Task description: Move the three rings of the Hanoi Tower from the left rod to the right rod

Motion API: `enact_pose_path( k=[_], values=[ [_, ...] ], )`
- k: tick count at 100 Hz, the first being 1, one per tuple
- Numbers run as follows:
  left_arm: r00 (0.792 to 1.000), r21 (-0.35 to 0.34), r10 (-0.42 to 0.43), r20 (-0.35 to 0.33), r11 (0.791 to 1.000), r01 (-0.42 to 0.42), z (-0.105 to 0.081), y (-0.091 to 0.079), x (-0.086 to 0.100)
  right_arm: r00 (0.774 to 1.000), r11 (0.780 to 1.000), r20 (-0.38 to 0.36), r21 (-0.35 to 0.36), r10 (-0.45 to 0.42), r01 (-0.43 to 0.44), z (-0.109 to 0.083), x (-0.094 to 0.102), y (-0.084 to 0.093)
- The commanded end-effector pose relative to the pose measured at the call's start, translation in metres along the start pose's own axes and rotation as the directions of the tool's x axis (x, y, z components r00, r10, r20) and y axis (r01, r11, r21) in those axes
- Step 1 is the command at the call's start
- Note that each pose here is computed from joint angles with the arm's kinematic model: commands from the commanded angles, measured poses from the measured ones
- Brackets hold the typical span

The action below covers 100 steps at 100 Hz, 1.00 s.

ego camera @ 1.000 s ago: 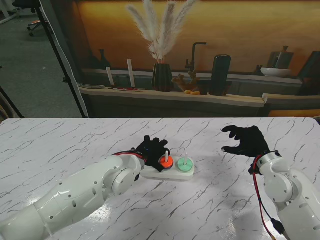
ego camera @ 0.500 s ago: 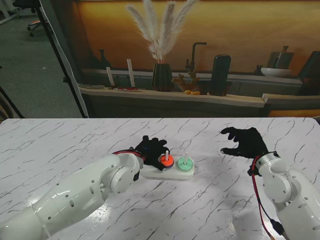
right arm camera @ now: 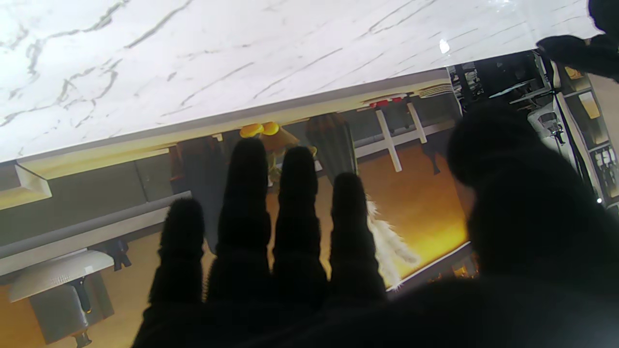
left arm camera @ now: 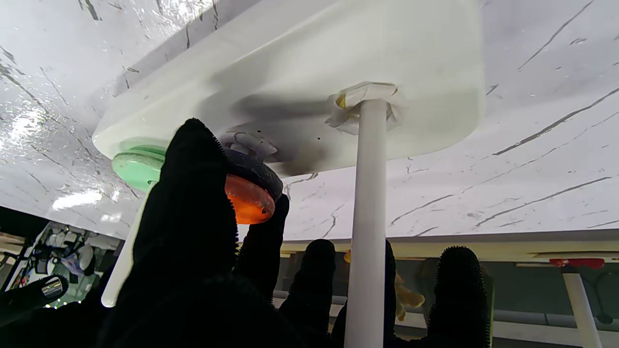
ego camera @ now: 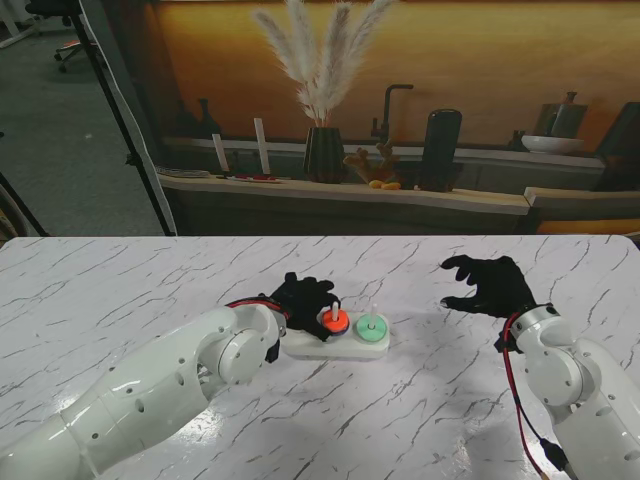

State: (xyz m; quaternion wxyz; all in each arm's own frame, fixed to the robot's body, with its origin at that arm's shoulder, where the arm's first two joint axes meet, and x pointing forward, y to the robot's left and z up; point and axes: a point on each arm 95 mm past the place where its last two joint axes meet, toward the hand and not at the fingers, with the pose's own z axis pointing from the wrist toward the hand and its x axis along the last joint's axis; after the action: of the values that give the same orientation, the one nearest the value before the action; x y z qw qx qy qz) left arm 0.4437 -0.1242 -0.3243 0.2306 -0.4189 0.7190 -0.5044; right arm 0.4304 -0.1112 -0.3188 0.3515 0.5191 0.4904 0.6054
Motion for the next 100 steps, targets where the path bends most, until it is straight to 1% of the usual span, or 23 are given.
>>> enact_pose_path(
  k=[1,51,69,87,100],
  values=[
    [1.0,-0.018,-0.013,-0.027,1.0,0.013,0.0002,0.0017,0.006,1.0,1.0,-0.001,0.006,0.008,-0.008,-0.0009,0.0022,-0.0048],
    [0.998,-0.024,-0.039,-0.04,0.999,0.038,0.0027,0.0063,0.0081,1.0,1.0,0.006,0.005,0.009,-0.009,-0.0023,0.0004,-0.0041],
    [0.998,-0.026,-0.038,-0.044,0.999,0.037,0.0022,0.0067,0.0091,1.0,1.0,0.006,0.003,0.008,-0.008,-0.0024,-0.0001,-0.0037],
    [0.998,-0.046,-0.038,-0.051,0.998,0.035,-0.0004,0.0052,0.0085,1.0,1.0,0.004,0.006,0.007,-0.007,-0.0019,0.0002,-0.0042],
    [0.998,-0.041,-0.033,-0.05,0.999,0.031,-0.0005,0.0048,0.0083,1.0,1.0,0.002,0.007,0.008,-0.008,-0.0016,0.0007,-0.005]
  ],
)
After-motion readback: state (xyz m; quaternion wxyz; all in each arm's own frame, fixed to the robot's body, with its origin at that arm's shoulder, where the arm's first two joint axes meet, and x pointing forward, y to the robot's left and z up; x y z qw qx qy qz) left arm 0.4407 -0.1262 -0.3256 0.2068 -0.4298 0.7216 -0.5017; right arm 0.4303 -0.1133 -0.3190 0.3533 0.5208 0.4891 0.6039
